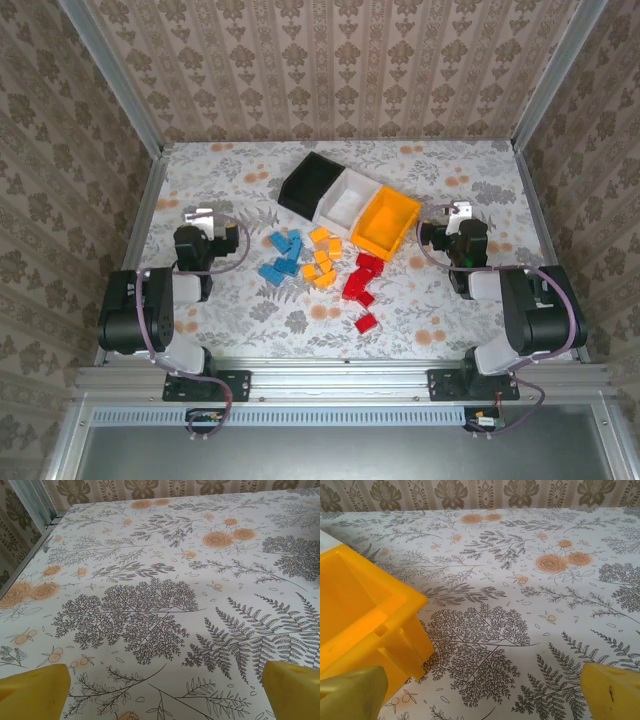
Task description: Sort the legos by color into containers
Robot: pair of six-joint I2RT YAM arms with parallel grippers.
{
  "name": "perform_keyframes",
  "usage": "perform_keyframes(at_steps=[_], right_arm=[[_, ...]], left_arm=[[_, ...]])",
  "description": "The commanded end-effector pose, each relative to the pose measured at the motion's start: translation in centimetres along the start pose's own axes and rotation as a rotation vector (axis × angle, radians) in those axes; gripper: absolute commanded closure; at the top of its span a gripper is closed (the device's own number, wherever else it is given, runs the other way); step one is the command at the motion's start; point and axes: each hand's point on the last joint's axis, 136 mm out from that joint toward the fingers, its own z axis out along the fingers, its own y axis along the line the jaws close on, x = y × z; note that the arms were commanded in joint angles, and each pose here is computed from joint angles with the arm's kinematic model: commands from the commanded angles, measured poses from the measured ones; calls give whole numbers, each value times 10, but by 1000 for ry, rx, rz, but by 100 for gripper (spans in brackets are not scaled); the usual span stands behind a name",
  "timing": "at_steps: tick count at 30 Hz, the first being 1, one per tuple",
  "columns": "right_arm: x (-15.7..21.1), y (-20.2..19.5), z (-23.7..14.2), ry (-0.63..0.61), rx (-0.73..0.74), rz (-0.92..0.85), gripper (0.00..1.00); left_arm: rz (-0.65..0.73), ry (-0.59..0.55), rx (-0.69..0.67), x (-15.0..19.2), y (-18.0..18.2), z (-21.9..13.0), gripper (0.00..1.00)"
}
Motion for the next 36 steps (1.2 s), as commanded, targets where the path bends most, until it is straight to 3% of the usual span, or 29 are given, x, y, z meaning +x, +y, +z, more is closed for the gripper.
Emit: perform_keyframes(at_steps=[1, 36], right_arm=[[-1, -1, 0, -15, 8, 3, 0], [-1, -1, 0, -13, 2, 11, 0]], left_arm=[[18, -15, 9, -6, 0, 1, 0], [19, -16, 7, -6, 1, 1, 0]])
